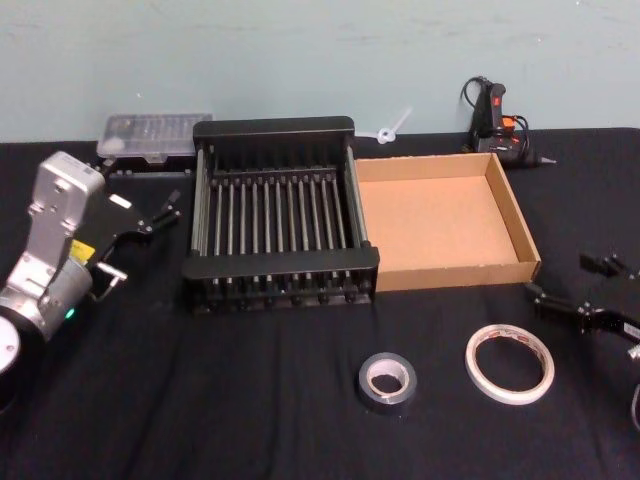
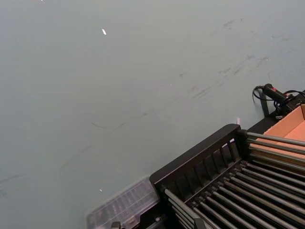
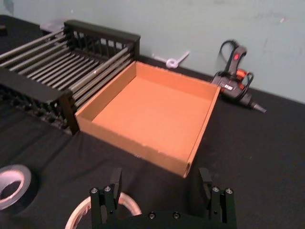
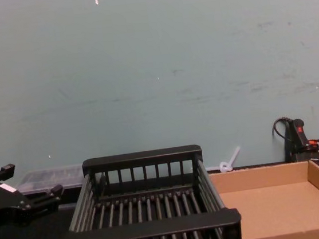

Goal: Pick up the white tape and place it into the black box , Pick up the silver tape and place it into the brown box.

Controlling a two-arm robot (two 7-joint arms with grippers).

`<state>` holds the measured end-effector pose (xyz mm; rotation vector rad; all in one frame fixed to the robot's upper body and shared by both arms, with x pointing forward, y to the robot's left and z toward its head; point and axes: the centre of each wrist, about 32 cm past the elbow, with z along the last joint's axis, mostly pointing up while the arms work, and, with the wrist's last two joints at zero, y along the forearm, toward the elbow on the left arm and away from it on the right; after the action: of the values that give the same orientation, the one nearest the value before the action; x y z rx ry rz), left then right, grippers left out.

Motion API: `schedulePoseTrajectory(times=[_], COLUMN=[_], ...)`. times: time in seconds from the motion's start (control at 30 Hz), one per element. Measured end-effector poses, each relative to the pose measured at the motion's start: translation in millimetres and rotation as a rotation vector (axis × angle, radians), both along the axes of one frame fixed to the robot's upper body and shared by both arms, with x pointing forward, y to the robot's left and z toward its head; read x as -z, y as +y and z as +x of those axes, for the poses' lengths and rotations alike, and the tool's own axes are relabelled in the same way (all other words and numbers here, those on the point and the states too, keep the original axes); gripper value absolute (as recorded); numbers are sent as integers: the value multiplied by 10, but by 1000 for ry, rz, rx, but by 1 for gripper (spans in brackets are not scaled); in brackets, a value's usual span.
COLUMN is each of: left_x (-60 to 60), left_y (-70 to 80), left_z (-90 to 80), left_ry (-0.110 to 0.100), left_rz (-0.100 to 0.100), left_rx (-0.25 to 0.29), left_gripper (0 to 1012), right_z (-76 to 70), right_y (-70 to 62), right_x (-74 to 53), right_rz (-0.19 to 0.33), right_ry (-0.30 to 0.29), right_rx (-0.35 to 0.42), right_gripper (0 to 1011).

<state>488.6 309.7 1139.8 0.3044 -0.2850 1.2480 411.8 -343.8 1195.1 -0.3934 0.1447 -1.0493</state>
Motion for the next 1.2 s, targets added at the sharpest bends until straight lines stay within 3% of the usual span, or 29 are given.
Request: schedulePoseTrajectory(times=[0.83,1.2], left_x=[0,0], left_y=[0,0], left_z=[0,0], left_ry=[0,0], left_rz=[0,0], left_rx=[0,0], left_gripper=[1001,1001], right_z=[32,80], right_y=[46,64], right_x=[208,278], right_rz=[-61,-61], right_ry=[160,185], right_rx=[-34,-23], right_gripper=[1002,1002])
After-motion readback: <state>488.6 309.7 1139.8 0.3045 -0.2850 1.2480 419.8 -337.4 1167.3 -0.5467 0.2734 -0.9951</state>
